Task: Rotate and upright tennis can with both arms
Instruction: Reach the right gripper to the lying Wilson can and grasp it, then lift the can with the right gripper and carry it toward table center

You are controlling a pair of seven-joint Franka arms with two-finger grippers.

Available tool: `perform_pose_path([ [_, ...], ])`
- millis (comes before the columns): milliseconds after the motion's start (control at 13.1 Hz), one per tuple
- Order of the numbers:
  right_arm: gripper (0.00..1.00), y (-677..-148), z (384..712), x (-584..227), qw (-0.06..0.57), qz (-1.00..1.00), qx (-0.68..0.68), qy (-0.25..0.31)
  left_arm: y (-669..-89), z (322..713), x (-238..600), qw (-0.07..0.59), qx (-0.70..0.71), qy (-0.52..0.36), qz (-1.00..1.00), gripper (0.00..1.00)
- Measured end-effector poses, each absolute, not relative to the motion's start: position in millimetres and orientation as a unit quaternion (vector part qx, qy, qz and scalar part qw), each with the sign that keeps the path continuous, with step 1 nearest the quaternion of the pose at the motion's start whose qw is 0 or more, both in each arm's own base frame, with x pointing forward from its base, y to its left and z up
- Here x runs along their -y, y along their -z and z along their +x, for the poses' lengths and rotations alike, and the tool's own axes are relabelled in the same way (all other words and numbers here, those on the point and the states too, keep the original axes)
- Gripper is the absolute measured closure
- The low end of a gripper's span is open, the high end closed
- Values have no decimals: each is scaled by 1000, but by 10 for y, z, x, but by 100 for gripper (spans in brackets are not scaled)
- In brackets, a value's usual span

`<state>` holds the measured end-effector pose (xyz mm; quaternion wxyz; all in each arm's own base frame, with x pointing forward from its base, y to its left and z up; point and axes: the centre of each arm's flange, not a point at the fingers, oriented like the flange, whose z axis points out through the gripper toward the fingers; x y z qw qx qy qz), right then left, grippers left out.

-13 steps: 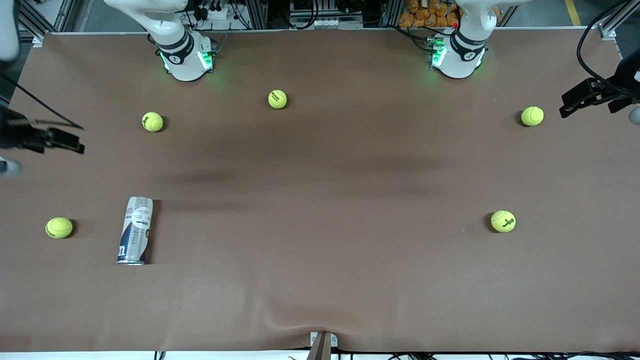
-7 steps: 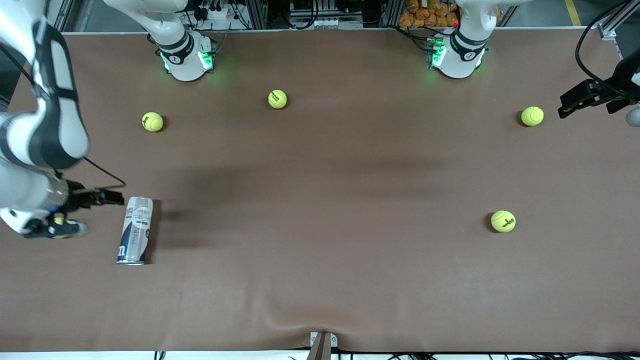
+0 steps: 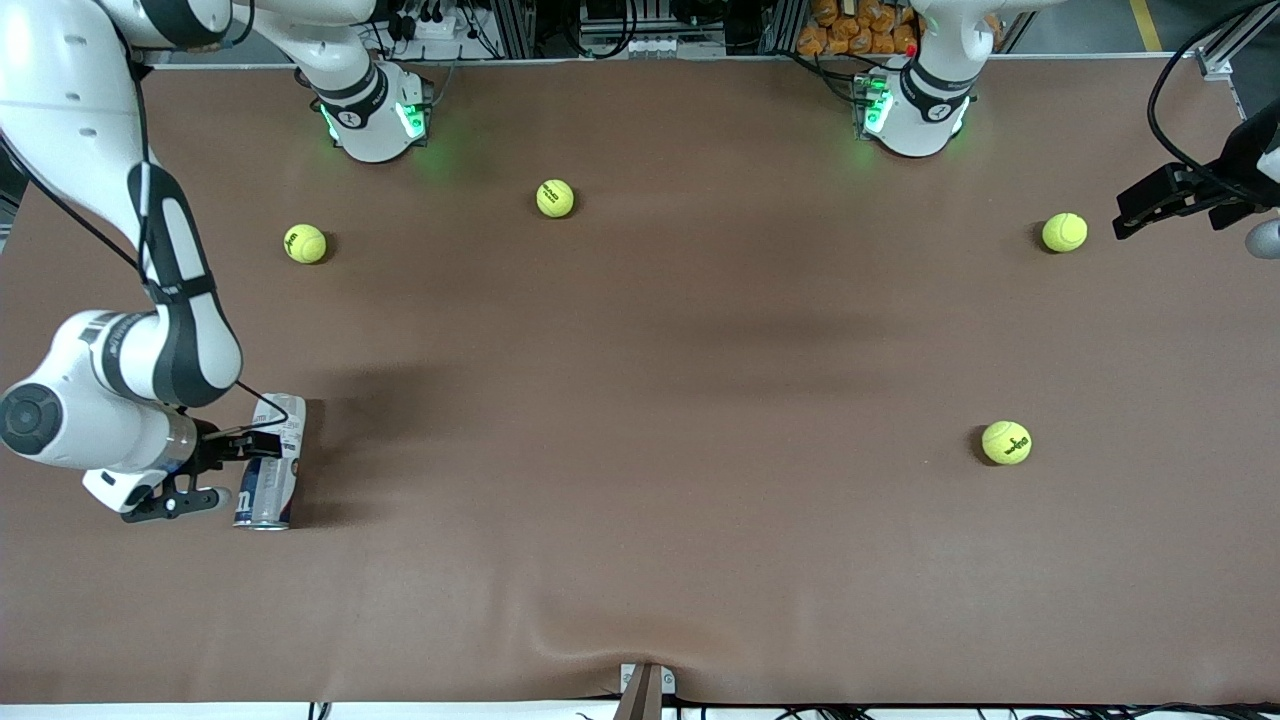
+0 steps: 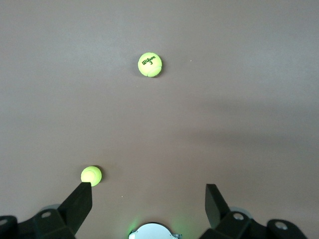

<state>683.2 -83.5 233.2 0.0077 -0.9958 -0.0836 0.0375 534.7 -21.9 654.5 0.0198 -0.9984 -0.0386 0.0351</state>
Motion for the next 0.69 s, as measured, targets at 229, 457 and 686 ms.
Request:
perform_pose_path([
  [229, 0, -2060, 6790, 909, 10, -996, 78, -51, -6544, 5347, 220, 20, 39, -35, -998, 0],
  [457, 0, -1930, 6727, 947, 13, -995, 74, -64, -6543, 5347, 220, 20, 39, -35, -998, 0],
  [686, 0, -1760, 6611, 945, 21, -994, 70, -82, -6542, 5347, 220, 20, 39, -35, -998, 0],
])
